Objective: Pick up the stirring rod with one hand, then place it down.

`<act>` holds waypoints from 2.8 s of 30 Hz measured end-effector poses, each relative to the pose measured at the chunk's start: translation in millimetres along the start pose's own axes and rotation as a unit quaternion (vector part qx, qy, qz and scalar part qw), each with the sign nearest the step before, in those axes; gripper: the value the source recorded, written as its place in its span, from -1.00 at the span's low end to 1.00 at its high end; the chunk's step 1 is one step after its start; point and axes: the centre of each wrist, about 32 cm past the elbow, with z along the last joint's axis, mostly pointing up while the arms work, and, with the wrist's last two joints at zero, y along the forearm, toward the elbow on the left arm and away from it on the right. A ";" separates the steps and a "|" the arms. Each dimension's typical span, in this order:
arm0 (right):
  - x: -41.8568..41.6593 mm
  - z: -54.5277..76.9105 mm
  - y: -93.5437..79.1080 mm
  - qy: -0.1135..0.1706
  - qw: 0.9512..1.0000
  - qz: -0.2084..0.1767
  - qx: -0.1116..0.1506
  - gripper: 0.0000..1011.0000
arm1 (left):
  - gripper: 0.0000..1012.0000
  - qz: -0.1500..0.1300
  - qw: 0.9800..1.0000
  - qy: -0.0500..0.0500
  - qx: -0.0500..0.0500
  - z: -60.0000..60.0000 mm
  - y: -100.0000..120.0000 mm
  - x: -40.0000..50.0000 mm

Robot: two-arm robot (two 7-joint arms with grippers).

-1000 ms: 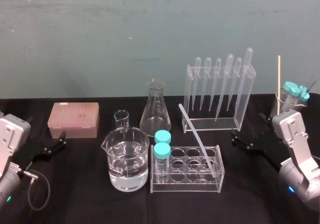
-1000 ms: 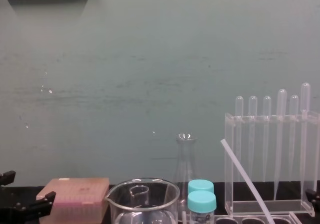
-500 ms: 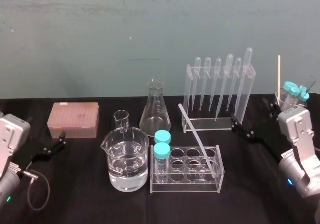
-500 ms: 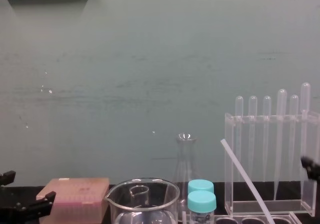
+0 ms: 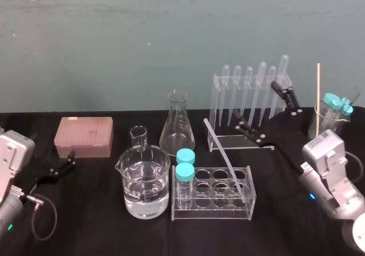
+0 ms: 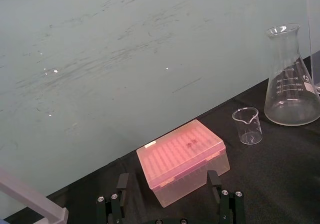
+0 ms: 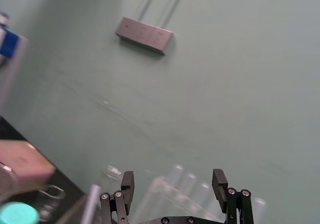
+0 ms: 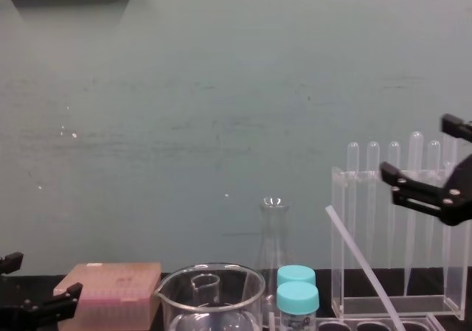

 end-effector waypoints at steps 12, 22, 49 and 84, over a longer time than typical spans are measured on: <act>3.8 -0.4 23.4 0.164 0.979 0.090 -0.077 0.98 | 0.98 0.000 1.000 0.000 0.000 0.0 0.0 0.0; 6.4 -3.6 34.9 0.227 0.953 0.139 -0.142 0.98 | 0.98 0.000 1.000 0.000 0.000 0.0 0.0 0.0; 7.5 -9.6 38.6 0.242 0.944 0.139 -0.174 0.87 | 0.98 0.000 1.000 0.000 0.000 0.0 0.0 0.0; 7.0 -9.6 37.7 0.241 0.946 0.134 -0.171 -0.86 | 0.98 0.000 1.000 0.000 0.000 0.0 0.0 0.0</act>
